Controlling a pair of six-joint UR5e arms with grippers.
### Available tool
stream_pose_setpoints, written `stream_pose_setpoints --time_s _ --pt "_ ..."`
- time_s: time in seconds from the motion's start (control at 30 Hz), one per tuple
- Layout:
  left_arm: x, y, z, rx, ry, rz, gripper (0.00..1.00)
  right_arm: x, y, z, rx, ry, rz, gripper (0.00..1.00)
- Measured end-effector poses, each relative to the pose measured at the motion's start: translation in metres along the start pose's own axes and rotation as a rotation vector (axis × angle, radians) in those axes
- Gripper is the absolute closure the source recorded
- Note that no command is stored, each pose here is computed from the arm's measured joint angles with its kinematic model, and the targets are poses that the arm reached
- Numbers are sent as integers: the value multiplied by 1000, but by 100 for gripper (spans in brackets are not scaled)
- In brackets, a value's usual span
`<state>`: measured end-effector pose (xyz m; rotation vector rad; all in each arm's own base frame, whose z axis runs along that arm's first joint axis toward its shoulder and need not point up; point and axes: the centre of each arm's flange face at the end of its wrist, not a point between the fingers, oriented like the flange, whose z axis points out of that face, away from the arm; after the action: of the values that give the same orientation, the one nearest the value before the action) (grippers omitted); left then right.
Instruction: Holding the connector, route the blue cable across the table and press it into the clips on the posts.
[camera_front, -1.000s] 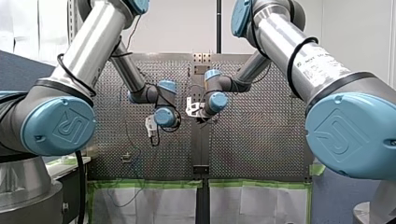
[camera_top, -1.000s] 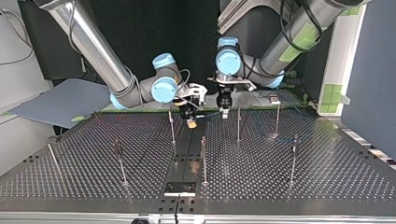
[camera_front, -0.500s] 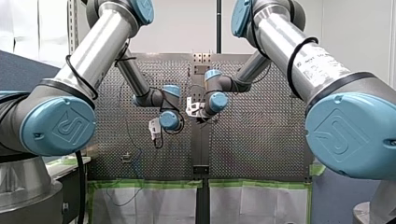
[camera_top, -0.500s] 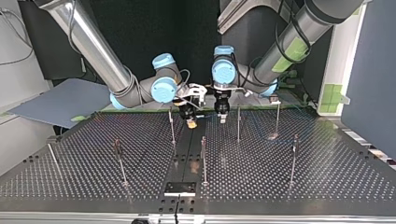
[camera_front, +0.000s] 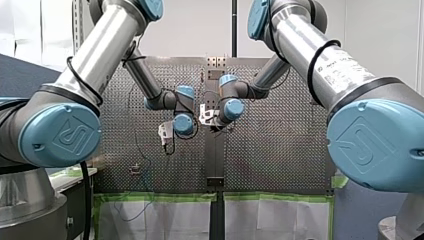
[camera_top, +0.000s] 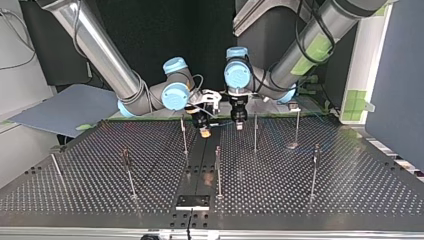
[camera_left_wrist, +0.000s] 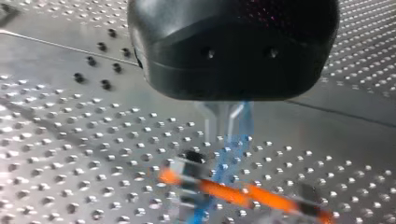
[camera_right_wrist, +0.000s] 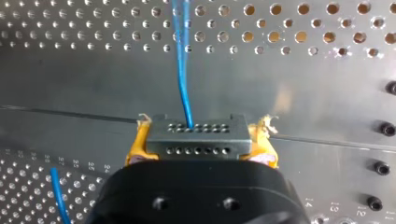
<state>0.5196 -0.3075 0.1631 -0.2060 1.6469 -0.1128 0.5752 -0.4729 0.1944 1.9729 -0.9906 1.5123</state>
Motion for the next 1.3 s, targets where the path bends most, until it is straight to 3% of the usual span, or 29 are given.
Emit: stream_pose_setpoints --time_s 0.17,0.4,0.6,0.9,1.3 --pt "-4 -2 -4 -29 -14 -3 100 0 0 0 0 0 0 100" --pt "-4 -3 -8 -35 -10 -1 100 5 0 0 1 4 -6 100" --pt "-8 -5 -8 -32 -16 0 100 28 -3 -11 2 10 -12 100" --pt "-45 -11 -16 -22 -52 -10 100 73 -8 -39 -2 32 13 100" --pt "-94 -17 -36 -10 -72 -17 100 130 -8 -82 -7 72 83 100"
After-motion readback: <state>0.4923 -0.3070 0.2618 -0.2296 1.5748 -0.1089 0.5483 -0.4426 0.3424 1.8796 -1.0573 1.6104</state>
